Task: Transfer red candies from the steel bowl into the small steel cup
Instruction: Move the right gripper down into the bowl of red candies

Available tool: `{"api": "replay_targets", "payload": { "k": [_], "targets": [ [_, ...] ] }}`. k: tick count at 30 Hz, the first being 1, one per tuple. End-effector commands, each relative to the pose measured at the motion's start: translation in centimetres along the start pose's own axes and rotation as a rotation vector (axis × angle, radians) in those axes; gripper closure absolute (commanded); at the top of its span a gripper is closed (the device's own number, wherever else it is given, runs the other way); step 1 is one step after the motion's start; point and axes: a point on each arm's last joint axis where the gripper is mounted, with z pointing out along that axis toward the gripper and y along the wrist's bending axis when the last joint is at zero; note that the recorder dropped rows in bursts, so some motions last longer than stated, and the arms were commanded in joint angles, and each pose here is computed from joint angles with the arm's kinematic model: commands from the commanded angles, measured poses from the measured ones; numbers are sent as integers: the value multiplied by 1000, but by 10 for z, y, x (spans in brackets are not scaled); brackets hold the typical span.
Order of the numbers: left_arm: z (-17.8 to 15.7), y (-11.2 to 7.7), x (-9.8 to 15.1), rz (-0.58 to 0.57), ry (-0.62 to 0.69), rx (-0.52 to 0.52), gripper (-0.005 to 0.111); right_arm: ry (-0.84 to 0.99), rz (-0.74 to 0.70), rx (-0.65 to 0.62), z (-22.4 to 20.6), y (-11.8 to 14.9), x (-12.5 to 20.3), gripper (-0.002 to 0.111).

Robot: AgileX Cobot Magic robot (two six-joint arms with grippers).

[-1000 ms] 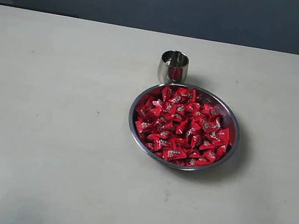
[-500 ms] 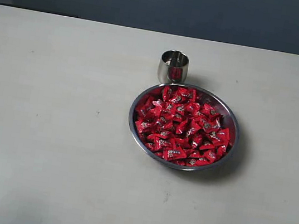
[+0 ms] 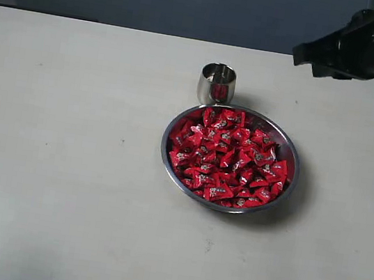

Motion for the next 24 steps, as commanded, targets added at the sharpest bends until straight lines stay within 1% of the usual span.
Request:
{"api": "replay_targets", "payload": {
  "k": [1, 6, 12, 17, 19, 21, 23, 24],
  "targets": [
    [0, 0, 1, 2, -8, 5, 106, 70, 37, -37, 22, 1, 5, 109],
    [0, 0, 1, 2, -8, 5, 106, 141, 17, -61, 45, 6, 13, 109],
    [0, 0, 1, 2, -8, 5, 106, 210, -58, -110, 73, 30, 23, 109],
    [0, 0, 1, 2, -8, 5, 106, 246, -90, -117, 86, 38, 29, 107],
    [0, 0, 1, 2, -8, 5, 106, 255, -93, -116, 89, 37, 31, 98],
    [0, 0, 1, 2, -8, 5, 106, 257, -93, -116, 90, 37, 31, 84],
    [0, 0, 1, 2, -8, 5, 106, 253, -78, -113, 90, 37, 30, 72],
    [0, 0, 1, 2, -8, 5, 106, 257, -65, -111, 92, 37, 31, 68]
  ]
}}
